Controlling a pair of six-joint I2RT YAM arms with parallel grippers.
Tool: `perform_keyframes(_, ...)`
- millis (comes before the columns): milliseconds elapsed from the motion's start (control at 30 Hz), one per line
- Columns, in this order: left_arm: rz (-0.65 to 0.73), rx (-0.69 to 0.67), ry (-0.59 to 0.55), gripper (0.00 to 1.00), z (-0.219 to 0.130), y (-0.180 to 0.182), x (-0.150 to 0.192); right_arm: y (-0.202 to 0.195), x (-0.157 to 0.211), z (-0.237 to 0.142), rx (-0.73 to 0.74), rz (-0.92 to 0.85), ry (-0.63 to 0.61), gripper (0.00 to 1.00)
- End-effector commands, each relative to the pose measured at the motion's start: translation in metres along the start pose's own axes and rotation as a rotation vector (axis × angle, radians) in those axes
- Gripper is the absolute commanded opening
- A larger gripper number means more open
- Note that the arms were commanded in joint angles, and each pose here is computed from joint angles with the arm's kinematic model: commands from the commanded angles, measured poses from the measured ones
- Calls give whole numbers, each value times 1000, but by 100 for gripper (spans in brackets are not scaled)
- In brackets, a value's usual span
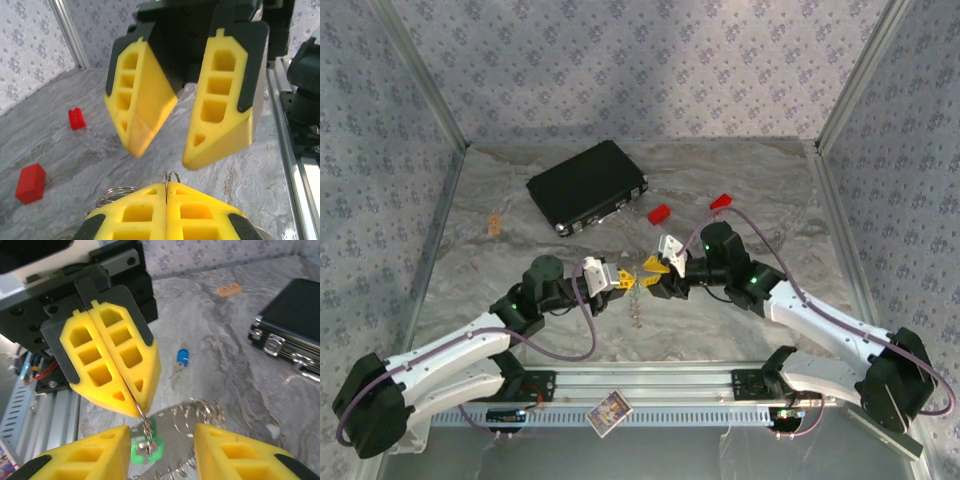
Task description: Put the keys on the keyring
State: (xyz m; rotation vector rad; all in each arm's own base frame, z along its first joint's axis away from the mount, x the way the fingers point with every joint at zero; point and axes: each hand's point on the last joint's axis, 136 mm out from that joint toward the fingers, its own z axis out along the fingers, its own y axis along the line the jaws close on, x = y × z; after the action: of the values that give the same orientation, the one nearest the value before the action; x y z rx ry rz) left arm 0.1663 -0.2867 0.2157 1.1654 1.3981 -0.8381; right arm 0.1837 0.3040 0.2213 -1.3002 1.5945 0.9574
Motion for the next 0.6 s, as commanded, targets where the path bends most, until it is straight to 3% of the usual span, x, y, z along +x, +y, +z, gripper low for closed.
perform_keyframes(0, 43, 32, -152, 0, -3, -6, -32, 13, -17, 1, -86, -35, -54, 37)
perform_keyframes(567, 12, 37, -174, 0, -7, -9, -30, 17, -6, 8, -89, -43, -41, 20)
